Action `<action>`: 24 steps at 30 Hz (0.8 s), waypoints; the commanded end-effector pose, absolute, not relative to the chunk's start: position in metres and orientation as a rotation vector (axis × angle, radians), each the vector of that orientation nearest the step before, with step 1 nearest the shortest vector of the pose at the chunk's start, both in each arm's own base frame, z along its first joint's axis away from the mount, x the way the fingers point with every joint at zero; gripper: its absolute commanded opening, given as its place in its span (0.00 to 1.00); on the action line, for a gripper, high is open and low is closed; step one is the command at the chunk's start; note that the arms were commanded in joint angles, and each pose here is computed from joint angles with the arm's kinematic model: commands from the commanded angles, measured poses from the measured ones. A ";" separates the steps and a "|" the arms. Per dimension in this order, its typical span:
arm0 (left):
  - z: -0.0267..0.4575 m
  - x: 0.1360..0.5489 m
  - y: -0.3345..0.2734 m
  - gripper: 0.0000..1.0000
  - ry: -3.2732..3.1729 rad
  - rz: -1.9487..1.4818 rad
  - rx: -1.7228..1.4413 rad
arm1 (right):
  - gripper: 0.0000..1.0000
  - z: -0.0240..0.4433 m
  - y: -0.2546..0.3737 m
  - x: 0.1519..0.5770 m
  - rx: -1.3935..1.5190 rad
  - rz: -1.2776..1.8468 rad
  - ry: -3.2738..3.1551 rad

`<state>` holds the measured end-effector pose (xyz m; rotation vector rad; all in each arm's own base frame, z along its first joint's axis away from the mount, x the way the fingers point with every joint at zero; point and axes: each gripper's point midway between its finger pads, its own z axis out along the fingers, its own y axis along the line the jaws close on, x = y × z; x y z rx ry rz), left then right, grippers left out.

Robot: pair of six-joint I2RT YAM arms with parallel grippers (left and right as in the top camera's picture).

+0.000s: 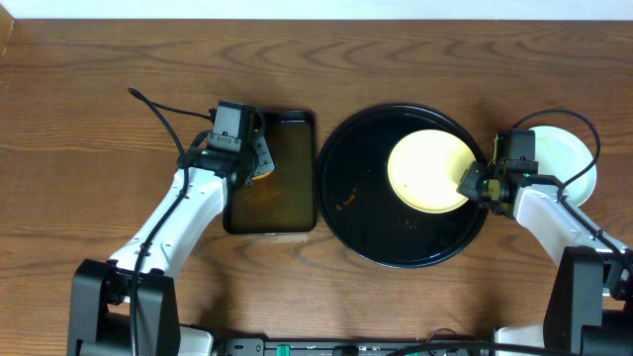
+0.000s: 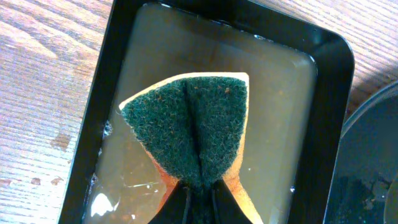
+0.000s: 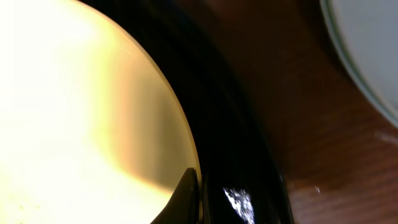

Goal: Clean dirty plates on tray and stack at the side
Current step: 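Slide the yellow plate rightward across the black tray with right gripper, then lift the yellow plate with right gripper and stack it on green plates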

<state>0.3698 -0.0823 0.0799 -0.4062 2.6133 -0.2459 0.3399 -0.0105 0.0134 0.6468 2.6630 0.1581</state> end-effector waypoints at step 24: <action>0.080 0.370 -0.078 0.08 2.612 -0.222 -0.389 | 0.01 0.180 0.008 0.387 -0.144 -0.244 2.132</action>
